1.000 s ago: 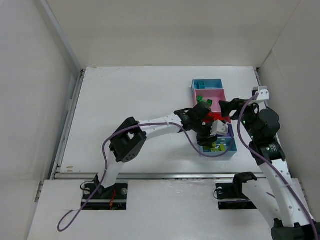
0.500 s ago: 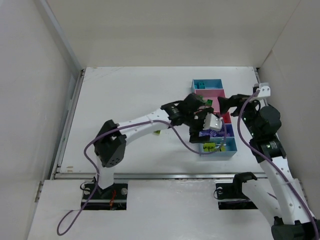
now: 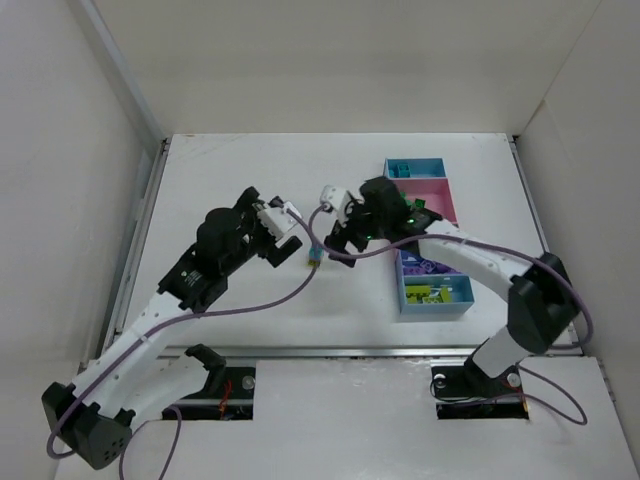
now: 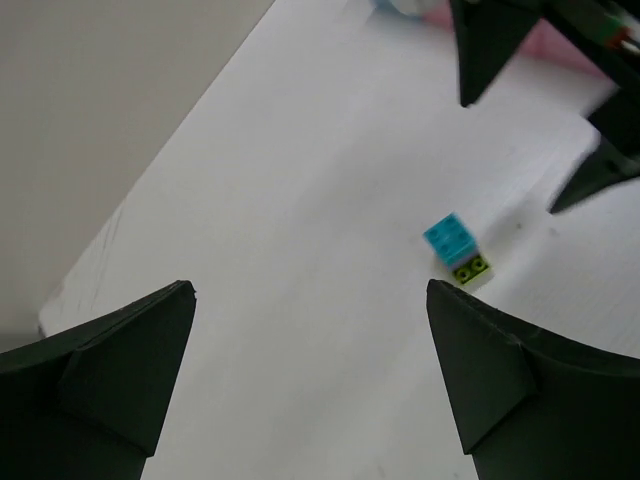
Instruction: Sort the legos into containers by color
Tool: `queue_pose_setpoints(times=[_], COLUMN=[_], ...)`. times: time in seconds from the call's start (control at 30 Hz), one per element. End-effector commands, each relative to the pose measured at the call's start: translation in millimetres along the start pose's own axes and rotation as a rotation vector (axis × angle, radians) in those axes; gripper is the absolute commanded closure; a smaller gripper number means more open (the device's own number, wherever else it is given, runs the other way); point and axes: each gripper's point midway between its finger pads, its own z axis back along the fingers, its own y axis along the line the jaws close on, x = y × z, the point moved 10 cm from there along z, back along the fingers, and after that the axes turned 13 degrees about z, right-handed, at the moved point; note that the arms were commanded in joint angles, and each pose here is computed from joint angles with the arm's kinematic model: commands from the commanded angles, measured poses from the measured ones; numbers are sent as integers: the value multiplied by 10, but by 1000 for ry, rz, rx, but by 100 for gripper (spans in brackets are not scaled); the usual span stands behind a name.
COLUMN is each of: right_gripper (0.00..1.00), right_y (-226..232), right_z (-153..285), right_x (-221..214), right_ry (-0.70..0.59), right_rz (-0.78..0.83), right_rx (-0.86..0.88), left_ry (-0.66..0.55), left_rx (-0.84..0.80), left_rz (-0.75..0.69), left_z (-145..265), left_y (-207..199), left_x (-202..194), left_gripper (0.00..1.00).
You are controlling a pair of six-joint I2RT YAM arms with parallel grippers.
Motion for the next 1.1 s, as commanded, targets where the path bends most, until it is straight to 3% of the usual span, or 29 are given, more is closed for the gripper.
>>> queue_pose_setpoints(times=[0.0, 0.1, 0.2, 0.73, 0.83, 1.0, 1.03, 1.07], right_gripper=[0, 1, 2, 7, 13, 39, 39, 32], right_y=[45, 120, -19, 26, 23, 19, 19, 19], right_z=[-255, -596, -805, -1178, -1177, -1175, -1175, -1175], right_x=[354, 334, 344, 67, 18, 14, 14, 14], right_ry=[-135, -123, -68, 94, 122, 129, 129, 129], right_rz=[158, 159, 95, 47, 47, 39, 39, 39], right_rx=[168, 232, 135, 162, 140, 129, 129, 129], left_ry=[11, 21, 43, 41, 39, 37, 37, 40], left_rx=[317, 470, 521, 471, 471, 461, 461, 460], left_rz=[161, 205, 234, 201, 209, 209, 209, 197], left_z=[58, 71, 37, -15, -17, -22, -22, -20], left_y=[174, 277, 337, 380, 376, 370, 370, 375], left_x=[-221, -341, -395, -401, -402, -399, -399, -399], left_gripper=[0, 0, 0, 0, 0, 0, 0, 0])
